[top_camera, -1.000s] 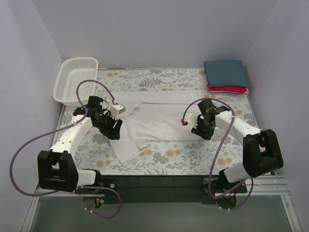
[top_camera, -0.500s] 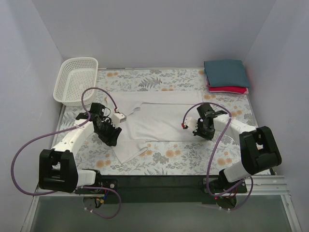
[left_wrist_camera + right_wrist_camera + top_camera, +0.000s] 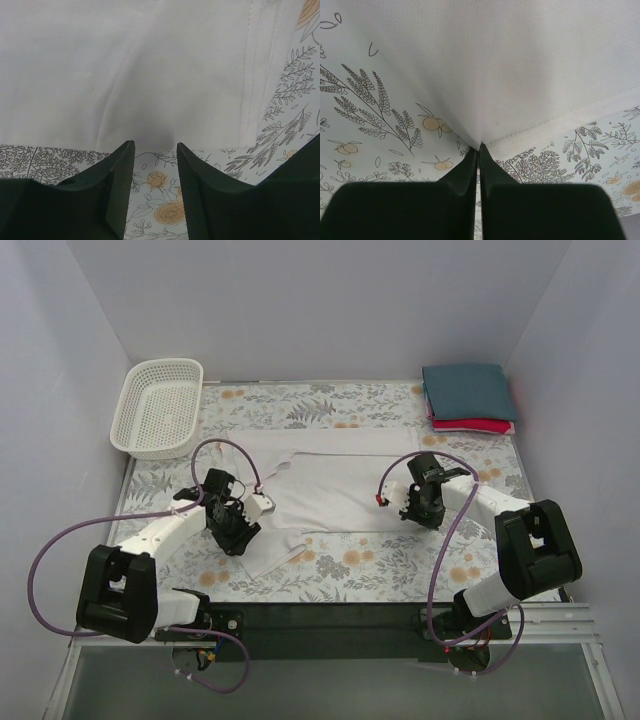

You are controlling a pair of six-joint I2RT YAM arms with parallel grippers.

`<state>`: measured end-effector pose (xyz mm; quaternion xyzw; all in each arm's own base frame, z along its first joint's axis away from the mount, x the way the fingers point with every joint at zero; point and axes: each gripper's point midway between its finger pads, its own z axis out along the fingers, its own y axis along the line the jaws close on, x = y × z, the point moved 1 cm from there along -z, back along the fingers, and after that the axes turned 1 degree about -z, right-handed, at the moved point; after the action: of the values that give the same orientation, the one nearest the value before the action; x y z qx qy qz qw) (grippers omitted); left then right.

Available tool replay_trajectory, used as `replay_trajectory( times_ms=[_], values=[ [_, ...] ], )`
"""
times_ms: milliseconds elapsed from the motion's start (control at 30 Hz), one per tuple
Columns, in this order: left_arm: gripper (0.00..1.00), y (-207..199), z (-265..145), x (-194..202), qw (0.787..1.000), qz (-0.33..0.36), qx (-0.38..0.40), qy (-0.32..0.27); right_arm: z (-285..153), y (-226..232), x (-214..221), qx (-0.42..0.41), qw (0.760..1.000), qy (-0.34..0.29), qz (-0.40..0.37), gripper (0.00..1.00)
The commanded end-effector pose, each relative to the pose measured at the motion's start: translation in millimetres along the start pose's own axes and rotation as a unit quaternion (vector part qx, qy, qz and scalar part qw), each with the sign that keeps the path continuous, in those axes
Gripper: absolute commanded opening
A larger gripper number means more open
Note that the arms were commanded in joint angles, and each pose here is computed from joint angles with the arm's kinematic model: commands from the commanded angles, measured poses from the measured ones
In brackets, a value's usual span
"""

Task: Fold and stack the t-shirts
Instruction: Fold the tshirt

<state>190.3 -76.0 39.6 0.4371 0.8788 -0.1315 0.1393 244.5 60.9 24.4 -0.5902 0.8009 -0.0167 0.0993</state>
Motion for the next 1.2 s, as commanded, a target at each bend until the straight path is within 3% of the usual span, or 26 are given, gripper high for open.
replay_trajectory(
  times_ms=[0, 200, 467, 900, 1167],
  values=[
    [0.39, 10.0, 8.0, -1.2, 0.999, 0.029, -0.043, -0.007, 7.5, 8.7, -0.1, -0.026, 1.000, -0.001, 0.005, 0.01],
    [0.37, 9.3, 26.1, 15.3, 0.997, 0.038, -0.056, 0.021, 8.3, 8.5, -0.6, -0.030, 1.000, 0.001, 0.006, 0.01],
    [0.00, -3.4, 25.0, 31.8, 0.996, 0.049, -0.055, 0.054, 4.3, 8.4, -0.9, -0.028, 1.000, 0.000, 0.008, 0.01],
    [0.00, -33.8, -50.4, 3.7, 0.999, 0.036, -0.027, 0.008, -43.4, 18.3, 11.0, 0.004, 1.000, -0.023, -0.006, 0.01],
    [0.00, -1.4, -71.3, -45.0, 0.998, 0.019, -0.057, -0.032, -64.2, -15.9, -1.1, 0.025, 0.999, -0.032, -0.007, 0.01]
  ],
)
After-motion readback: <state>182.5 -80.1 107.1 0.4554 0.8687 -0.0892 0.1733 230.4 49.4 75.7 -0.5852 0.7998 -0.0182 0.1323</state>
